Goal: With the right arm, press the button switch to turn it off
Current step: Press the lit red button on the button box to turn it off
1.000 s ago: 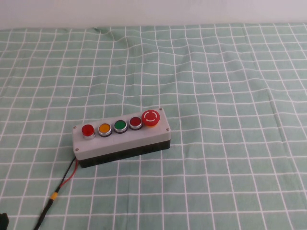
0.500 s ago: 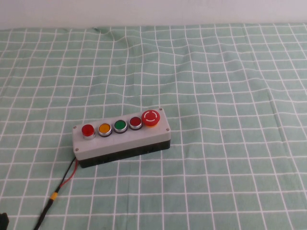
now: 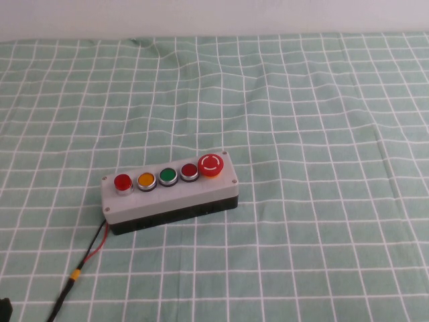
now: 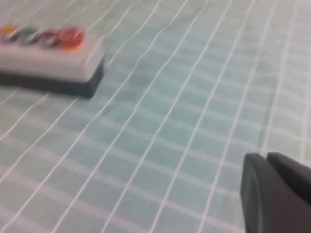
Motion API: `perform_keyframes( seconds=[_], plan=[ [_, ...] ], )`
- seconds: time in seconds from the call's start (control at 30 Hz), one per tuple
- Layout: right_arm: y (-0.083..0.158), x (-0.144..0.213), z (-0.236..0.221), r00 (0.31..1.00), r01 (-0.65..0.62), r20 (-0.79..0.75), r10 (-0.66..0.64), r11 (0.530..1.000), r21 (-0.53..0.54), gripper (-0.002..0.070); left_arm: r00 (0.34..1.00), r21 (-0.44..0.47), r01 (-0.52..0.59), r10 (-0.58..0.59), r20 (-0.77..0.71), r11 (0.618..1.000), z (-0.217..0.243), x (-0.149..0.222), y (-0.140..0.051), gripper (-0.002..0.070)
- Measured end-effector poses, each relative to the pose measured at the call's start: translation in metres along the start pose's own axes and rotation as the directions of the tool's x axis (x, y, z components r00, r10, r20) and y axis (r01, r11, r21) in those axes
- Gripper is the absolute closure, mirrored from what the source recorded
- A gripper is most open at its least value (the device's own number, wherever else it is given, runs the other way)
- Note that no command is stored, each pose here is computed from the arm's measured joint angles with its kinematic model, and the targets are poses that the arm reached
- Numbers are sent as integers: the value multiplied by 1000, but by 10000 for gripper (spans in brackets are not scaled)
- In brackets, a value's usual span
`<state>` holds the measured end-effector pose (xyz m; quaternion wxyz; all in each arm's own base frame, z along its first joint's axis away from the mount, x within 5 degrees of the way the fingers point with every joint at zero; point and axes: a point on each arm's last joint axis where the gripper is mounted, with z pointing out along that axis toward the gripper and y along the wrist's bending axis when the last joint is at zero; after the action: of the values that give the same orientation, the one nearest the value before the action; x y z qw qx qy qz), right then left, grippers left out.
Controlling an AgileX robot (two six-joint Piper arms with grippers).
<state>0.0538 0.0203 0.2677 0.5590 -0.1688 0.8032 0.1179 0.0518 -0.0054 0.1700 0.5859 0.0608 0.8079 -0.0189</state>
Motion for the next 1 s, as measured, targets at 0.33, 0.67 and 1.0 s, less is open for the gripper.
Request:
perform_keyframes(
  seconds=[0.33, 0.67, 1.0],
  plan=[
    [-15, 68, 18, 968, -182, 221, 122, 943, 279, 692, 1000, 0, 0, 0, 0, 1000, 0, 0, 0, 678],
    [-21, 92, 23, 971, -235, 129, 200, 886, 400, 692, 1000, 0, 0, 0, 0, 1000, 0, 0, 0, 678],
    [-21, 95, 23, 972, -235, 98, 214, 883, 406, 692, 1000, 0, 0, 0, 0, 1000, 0, 0, 0, 678]
  ],
)
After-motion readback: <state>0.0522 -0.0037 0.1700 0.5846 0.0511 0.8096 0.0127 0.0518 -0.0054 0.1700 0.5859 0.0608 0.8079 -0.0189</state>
